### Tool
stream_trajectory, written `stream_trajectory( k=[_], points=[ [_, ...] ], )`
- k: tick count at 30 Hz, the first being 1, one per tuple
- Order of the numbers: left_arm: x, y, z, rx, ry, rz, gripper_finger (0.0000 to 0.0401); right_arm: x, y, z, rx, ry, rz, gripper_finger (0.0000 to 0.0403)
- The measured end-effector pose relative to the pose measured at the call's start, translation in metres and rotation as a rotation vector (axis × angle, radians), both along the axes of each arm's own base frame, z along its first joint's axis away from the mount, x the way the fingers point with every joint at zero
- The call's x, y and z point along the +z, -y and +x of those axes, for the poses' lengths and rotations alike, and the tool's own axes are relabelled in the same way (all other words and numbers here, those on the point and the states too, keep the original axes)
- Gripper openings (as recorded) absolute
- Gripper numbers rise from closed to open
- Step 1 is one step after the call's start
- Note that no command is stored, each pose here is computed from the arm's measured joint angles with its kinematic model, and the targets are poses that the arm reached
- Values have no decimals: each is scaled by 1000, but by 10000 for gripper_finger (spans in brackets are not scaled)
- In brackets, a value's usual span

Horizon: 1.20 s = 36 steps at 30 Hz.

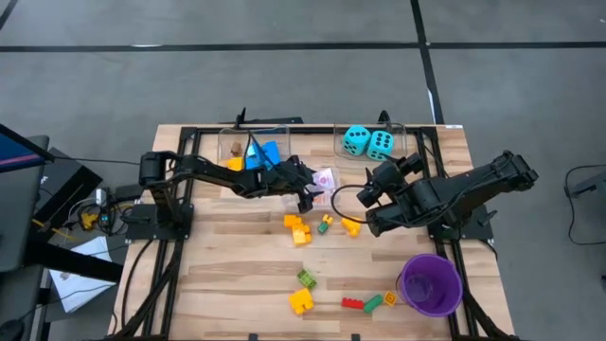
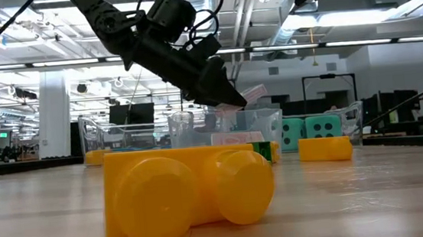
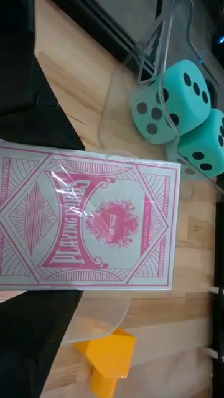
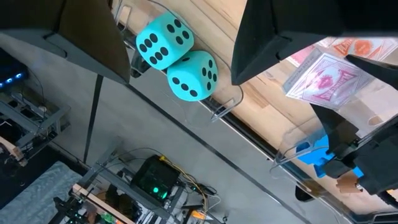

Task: Pick & Place Toys
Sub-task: Put the pink deck of cards into the bottom transparent bin, then put the light green game piece into the top left transparent bin

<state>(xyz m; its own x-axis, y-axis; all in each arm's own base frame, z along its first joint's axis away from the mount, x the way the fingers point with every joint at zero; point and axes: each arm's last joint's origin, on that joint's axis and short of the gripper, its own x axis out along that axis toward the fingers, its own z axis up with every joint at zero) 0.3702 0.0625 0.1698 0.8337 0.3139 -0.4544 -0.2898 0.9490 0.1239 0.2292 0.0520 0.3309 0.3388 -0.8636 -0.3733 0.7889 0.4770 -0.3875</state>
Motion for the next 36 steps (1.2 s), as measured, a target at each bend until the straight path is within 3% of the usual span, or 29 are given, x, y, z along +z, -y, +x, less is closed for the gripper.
stream_trajectory(
  k=[36],
  points=[
    [1, 1, 0, 3, 0, 7, 377, 0, 0, 0, 1, -1, 4, 272]
  ],
)
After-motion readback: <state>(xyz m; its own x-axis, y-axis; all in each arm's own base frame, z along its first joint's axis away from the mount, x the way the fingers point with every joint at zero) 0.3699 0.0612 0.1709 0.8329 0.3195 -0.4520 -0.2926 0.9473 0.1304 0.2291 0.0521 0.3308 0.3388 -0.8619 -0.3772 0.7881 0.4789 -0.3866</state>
